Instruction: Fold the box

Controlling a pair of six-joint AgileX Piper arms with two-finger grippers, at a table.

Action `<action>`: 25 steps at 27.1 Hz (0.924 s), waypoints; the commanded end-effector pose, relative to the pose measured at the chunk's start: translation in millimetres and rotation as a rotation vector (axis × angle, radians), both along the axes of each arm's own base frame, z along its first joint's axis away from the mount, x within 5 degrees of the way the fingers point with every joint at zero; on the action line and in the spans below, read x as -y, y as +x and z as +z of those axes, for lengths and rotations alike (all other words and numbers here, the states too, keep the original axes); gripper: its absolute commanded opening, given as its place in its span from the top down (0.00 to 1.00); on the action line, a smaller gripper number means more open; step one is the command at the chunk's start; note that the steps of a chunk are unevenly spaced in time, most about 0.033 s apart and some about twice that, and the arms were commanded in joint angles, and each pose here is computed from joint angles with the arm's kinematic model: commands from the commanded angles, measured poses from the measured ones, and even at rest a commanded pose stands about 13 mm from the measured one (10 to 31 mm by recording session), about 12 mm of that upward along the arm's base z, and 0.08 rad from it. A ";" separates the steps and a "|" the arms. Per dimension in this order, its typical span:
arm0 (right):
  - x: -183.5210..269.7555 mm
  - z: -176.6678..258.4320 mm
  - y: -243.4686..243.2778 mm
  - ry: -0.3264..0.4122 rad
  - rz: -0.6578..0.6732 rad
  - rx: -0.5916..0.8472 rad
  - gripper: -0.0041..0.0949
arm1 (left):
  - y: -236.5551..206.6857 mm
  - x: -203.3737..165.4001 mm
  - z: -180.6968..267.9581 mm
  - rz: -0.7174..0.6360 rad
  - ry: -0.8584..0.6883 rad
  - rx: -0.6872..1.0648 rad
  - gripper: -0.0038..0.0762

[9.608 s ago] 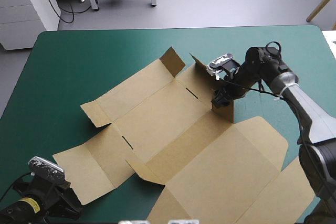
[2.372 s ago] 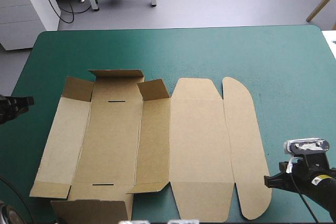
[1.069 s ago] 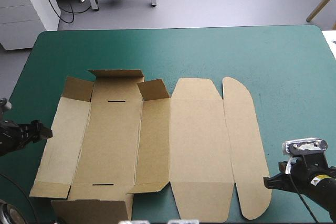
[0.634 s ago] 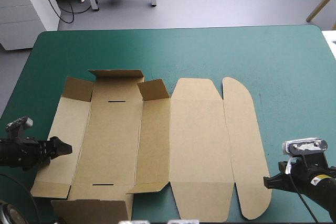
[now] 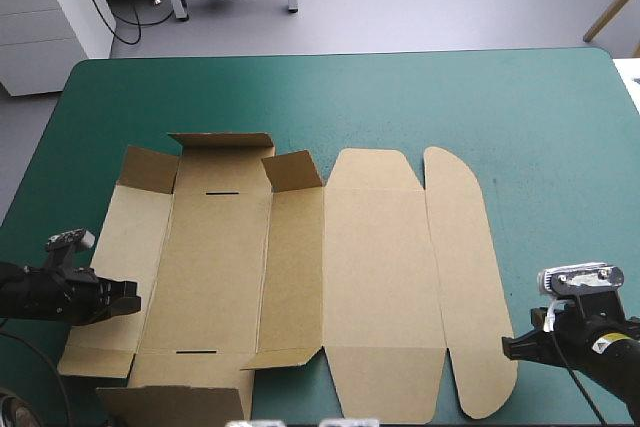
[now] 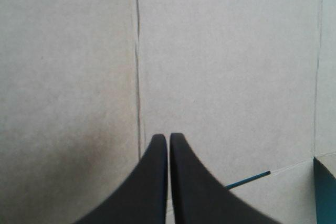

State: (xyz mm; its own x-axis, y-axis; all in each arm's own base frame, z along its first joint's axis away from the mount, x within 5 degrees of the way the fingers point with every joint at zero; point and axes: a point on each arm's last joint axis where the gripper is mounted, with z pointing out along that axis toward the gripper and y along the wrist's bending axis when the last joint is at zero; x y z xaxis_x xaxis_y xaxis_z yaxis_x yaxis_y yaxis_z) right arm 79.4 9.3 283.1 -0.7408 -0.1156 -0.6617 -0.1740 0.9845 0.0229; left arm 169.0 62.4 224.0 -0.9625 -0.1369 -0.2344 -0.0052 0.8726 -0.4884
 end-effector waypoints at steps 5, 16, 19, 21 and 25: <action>0.0 10.8 3.9 0.003 -0.006 0.072 0.95 | 4.1 5.4 23.2 -0.042 -0.049 0.046 0.96; 0.1 10.9 4.1 0.002 -0.006 0.074 0.97 | 28.6 -12.1 107.0 -0.003 0.131 0.290 0.96; 0.1 10.9 4.1 0.002 -0.006 0.074 0.97 | 32.3 -17.0 132.0 -0.002 0.206 0.355 0.96; 0.1 10.9 4.1 0.002 -0.006 0.074 0.97 | 32.7 -20.7 148.3 0.013 0.265 0.376 0.96; 0.1 10.9 4.1 0.002 -0.007 0.075 0.97 | 31.9 -25.0 172.7 0.047 0.343 0.409 0.96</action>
